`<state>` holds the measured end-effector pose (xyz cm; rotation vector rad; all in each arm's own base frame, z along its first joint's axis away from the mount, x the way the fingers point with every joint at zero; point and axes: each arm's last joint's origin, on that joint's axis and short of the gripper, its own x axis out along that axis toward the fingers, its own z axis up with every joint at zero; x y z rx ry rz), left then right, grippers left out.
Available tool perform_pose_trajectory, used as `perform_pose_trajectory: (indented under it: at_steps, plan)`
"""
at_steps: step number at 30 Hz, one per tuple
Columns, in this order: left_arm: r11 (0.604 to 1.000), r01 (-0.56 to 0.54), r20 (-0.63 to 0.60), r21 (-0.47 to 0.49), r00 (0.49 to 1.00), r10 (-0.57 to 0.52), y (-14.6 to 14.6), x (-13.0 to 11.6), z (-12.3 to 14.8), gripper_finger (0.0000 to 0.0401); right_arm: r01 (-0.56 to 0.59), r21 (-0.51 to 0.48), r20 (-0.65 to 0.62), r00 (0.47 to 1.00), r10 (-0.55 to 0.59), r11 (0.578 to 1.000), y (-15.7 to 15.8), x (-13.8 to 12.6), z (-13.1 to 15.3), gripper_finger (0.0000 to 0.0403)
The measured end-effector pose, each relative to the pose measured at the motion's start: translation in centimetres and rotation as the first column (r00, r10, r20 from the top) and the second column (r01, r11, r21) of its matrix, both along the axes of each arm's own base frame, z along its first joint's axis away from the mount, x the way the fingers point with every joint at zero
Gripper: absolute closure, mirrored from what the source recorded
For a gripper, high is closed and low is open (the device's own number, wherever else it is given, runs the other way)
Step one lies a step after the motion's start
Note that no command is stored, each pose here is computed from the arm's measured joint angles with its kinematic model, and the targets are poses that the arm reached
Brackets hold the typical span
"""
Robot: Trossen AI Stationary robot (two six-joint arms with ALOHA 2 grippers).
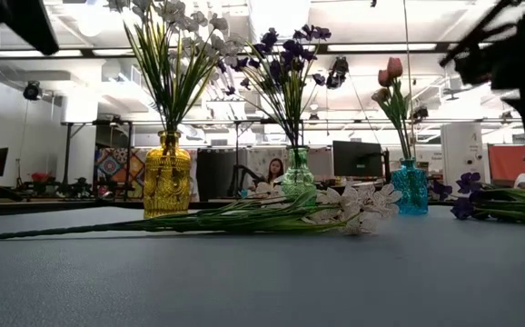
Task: Sort flowers into vase by color
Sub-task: Put the purple flowers into the green vase
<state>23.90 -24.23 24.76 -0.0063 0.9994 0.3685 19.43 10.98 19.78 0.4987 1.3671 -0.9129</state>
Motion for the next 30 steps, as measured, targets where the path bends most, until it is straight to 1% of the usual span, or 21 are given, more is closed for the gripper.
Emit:
perform_pose_trajectory:
  at_steps: [3, 6, 9, 13, 15, 19, 26, 30]
  plan:
    - [0.999, -0.031, -0.026, 0.024, 0.999, 0.031, 0.2, -0.2, -0.3, 0.0115, 0.052, -0.018, -0.024, 0.998, -0.053, 0.998, -0.4, -0.8, -0.9, 0.0088]
    - [0.995, -0.083, -0.052, 0.056, 0.995, 0.086, 0.8, -0.7, -0.4, 0.0115, 0.099, -0.008, -0.034, 0.994, -0.099, 0.995, -0.8, -1.6, -2.2, 0.0079]
    - [0.99, -0.114, -0.064, 0.079, 0.991, 0.119, 1.0, -1.1, -0.4, 0.0115, 0.119, 0.045, 0.011, 0.993, -0.119, 0.992, -0.8, -1.7, -3.6, 0.0079]
    - [0.988, -0.113, -0.043, 0.103, 0.992, 0.118, 1.1, -1.1, -0.3, 0.0115, 0.157, 0.05, 0.033, 0.987, -0.159, 0.986, -1.2, -2.2, -5.1, 0.0079]
    - [0.987, -0.112, -0.033, 0.114, 0.993, 0.116, 1.1, -1.1, -0.3, 0.0115, 0.177, 0.05, 0.045, 0.983, -0.179, 0.983, -1.3, -2.4, -5.7, 0.0086]
    - [0.985, -0.111, -0.024, 0.131, 0.993, 0.115, 1.2, -1.1, -0.3, 0.0115, 0.19, 0.069, 0.077, 0.978, -0.195, 0.979, -1.4, -2.5, -6.2, 0.0125]
    - [0.984, -0.111, -0.017, 0.143, 0.993, 0.114, 1.3, -1.2, -0.4, 0.0115, 0.183, 0.098, 0.103, 0.976, -0.193, 0.978, -1.3, -2.1, -6.1, 0.0234]
    - [0.983, -0.111, -0.018, 0.145, 0.993, 0.114, 1.3, -1.2, -0.4, 0.0115, 0.154, 0.123, 0.128, 0.977, -0.169, 0.98, -1.0, -1.5, -5.8, 0.0284]
